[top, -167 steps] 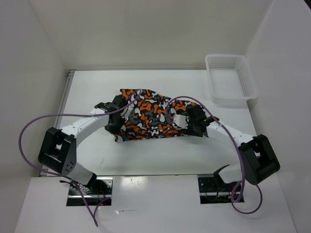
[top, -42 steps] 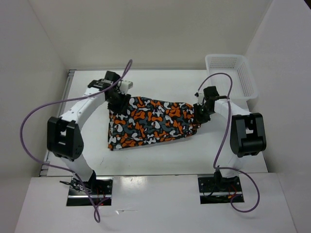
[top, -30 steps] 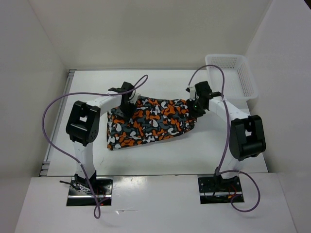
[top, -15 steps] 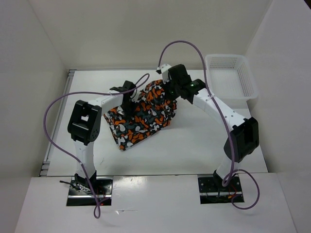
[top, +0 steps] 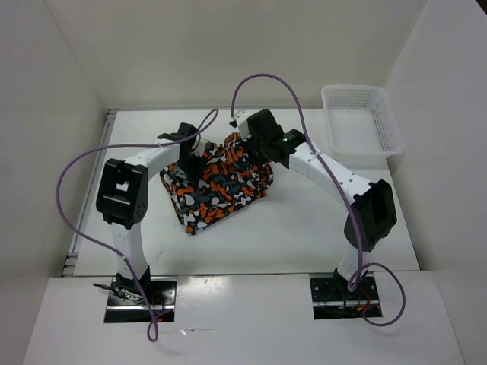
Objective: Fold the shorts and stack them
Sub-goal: Fold the shorts
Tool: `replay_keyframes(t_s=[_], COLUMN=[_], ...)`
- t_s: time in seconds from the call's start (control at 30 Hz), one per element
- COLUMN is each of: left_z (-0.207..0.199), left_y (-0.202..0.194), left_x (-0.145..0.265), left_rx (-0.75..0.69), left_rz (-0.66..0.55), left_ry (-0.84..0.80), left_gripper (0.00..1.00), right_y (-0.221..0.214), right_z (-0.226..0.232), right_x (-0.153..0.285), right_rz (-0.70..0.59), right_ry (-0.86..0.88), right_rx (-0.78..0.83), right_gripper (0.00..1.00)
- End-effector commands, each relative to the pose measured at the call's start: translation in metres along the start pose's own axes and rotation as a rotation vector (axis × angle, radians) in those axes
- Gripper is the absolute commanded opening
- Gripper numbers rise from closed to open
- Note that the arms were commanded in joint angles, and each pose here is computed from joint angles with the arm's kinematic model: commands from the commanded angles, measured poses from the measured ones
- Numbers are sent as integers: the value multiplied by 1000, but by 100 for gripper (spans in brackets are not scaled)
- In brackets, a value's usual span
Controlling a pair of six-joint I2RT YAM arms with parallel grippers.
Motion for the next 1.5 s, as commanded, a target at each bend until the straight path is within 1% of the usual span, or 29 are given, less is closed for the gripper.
replay_keyframes(t_s=[0.0,0.07,0.1,0.2,0.33,0.4,0.47,0.5,0.6,0.63,0.67,0.7,0.73,0.77,0.83,0.87,0.93,1.0,1.07,1.13,1.2,1.27,1.43,1.47], left_z=[17,22,27,42,64,72,81,86,99,100,99,98,92,92,76,70,58,40,30,22,11,11,11,12], left_y=[1,-6,-15,-21,-17,-14,-12,-6,-6,-3,-1,3,12,18,25,36,41,48,51,52,53,60,65,66], left_x=[62,64,59,51,39,23,8,6,-10,-18,-22,-25,-30,-32,-40,-38,-42,-41,-43,-45,-47,-43,-49,-50], left_rx=[45,59,73,121,189,211,247,257,287,287,289,290,279,278,243,227,199,158,138,123,102,97,96,96], left_rz=[-92,-66,-27,6,19,46,76,58,81,80,83,82,78,68,90,62,67,56,57,61,67,43,37,36], left_ry=[-21,-15,-8,-22,-31,-35,-79,-85,-67,-67,-93,-116,-160,-174,-208,-234,-252,-274,-292,-321,-340,-342,-342,-332], left_gripper=[69,69,69,69,70,72,73,73,73,70,63,54,40,36,29,22,16,15,15,15,15,15,15,15], right_y=[8,6,9,11,9,6,6,8,8,5,5,5,6,6,18,28,35,47,52,52,59,60,52,51], right_z=[-6,-6,-7,-10,-13,-12,-12,-14,-15,-14,-15,-15,-16,-16,-17,-14,-7,3,13,30,41,62,84,91], right_x=[0,-4,-7,-9,-10,-11,-11,-8,-5,-7,-7,-7,-7,-7,-7,-3,-7,-7,-14,-24,-29,-39,-62,-65], right_rz=[-37,-26,-34,-34,-22,-14,-14,-26,-32,-19,-18,-18,-24,-24,-45,-75,-74,-107,-111,-94,-114,-107,-65,-65], right_ry=[-47,-52,-55,-87,-114,-111,-111,-129,-143,-147,-147,-148,-159,-159,-196,-212,-245,-240,-216,-192,-171,-136,-87,-68], right_rx=[8,9,17,25,47,48,48,45,44,45,54,54,52,52,55,92,132,147,162,213,227,259,297,298], right_gripper=[0,0,0,0,0,0,0,0,0,0,0,0,0,0,0,0,0,0,0,0,0,0,0,2])
Point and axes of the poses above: each gripper's point midway between its finger pads, its own x axis back along the fingers, its own z axis along the line the jaws close on, y = z × x, the point moved 10 cm from there along x, back along the fingers, and after that the axes turned 10 degrees about x, right-handed, at the moved point
